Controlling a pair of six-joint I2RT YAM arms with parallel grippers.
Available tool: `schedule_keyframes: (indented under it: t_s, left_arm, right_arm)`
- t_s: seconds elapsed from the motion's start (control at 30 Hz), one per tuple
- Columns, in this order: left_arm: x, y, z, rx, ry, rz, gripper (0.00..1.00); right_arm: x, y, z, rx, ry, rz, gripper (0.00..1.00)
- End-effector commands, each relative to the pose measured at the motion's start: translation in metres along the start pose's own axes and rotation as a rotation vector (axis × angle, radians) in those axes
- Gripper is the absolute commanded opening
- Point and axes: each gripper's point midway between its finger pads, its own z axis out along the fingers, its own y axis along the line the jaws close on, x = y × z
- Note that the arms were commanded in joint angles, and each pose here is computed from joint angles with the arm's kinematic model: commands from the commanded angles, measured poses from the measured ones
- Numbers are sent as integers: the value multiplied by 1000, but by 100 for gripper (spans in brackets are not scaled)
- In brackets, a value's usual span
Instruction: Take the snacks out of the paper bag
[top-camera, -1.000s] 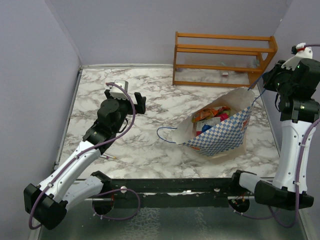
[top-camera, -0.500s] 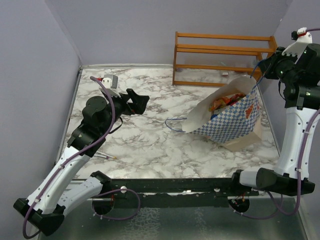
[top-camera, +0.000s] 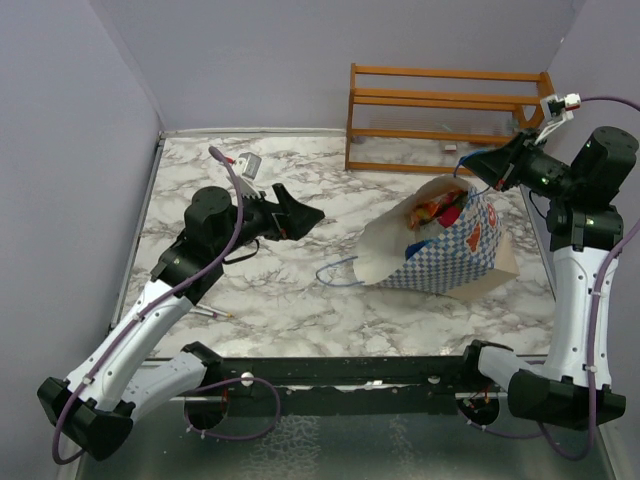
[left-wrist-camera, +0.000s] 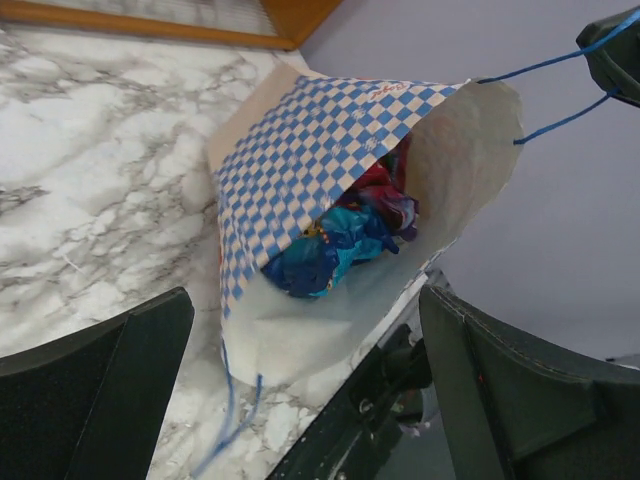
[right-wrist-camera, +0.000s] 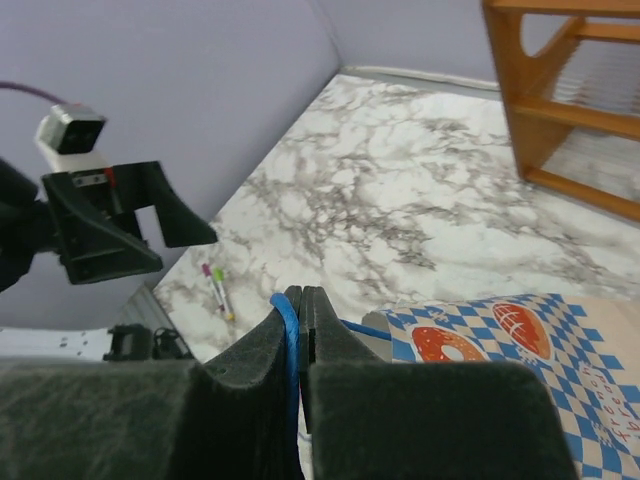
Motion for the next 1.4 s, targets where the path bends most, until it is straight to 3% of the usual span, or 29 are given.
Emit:
schedule_keyframes:
  t_s: [0.0,0.17,0.33,0.43,0.53,0.77,1.0,1.2,1.37]
  left_arm:
    - [6,-35,2,196,27,-50,99]
    - [17,-63,0,276,19,2,99]
    - [49,-89,1,302,37,52,89]
    - [68,-99,3,293,48,86,88]
    - [79,-93,13,231,77,106,89]
    - [77,-77,17,142,59,111,93]
    - [88,-123,23,279,134,117,93]
    - [125,-162,32,285,176,208,76]
    - [153,-151,53,138,216,315,54]
  right_arm:
    - [-9,69,-10,-226,30,-59,1]
    - [-8,63,-11,-150,20,-71,1]
    - [-5,53,-6,-118,23,-11,1]
    - [-11,50,-5,-97,5,-12,1]
    - [-22,39,-7,4,-40,-40,1]
    - [-52,-21,-35,454,-201,-75,1]
    - [-49,-19,-39,464,-226,-53,1]
    - [-45,-11,-42,442,-234,-73,1]
    - [-49,7,-42,366,-248,-108,3]
